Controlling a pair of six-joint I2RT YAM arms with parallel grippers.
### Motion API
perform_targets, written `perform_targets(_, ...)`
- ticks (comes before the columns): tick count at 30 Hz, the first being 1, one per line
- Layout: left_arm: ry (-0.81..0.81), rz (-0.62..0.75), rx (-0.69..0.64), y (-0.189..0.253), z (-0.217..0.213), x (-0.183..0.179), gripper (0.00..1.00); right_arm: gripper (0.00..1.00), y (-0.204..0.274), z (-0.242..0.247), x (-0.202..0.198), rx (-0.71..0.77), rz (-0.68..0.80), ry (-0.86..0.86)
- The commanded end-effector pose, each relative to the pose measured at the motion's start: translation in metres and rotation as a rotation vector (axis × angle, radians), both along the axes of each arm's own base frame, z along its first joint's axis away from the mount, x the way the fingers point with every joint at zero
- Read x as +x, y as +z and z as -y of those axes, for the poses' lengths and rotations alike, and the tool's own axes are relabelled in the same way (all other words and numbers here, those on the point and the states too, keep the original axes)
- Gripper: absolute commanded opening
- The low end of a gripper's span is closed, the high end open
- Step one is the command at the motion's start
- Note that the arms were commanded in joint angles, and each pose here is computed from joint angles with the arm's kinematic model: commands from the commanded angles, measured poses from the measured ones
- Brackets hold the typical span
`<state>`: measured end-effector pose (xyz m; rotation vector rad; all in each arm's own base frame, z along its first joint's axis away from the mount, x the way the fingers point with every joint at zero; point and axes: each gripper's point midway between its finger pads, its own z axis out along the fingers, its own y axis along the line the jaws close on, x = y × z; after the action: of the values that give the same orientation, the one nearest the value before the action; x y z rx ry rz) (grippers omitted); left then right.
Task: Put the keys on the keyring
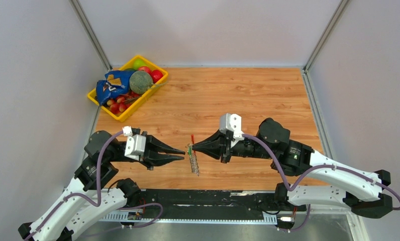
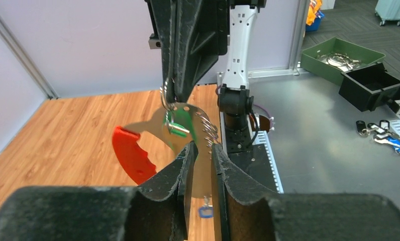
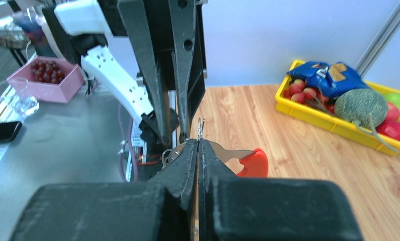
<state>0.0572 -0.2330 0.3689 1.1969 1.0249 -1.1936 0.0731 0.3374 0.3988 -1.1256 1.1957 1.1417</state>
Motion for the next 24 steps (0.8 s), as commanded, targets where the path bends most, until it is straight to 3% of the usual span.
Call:
perform_targets(1, -0.003, 0.027, -0.021, 0.004, -0.001, -0.001, 0.3, 0.0, 0.049, 0.006, 0.005, 0.21, 0.019, -0.04)
perform_targets(13, 0.129, 0.053, -0.063, 0.02, -0.012, 0.012, 0.37, 0.0, 0.043, 0.018, -0.005, 0.226, 0.088, 0.001)
perform_targets(24, 0.098, 0.064, -0.297, 0.08, -0.025, -0.007, 0.44, 0.0, 0.046, 0.023, -0.024, 0.295, 0.113, 0.095)
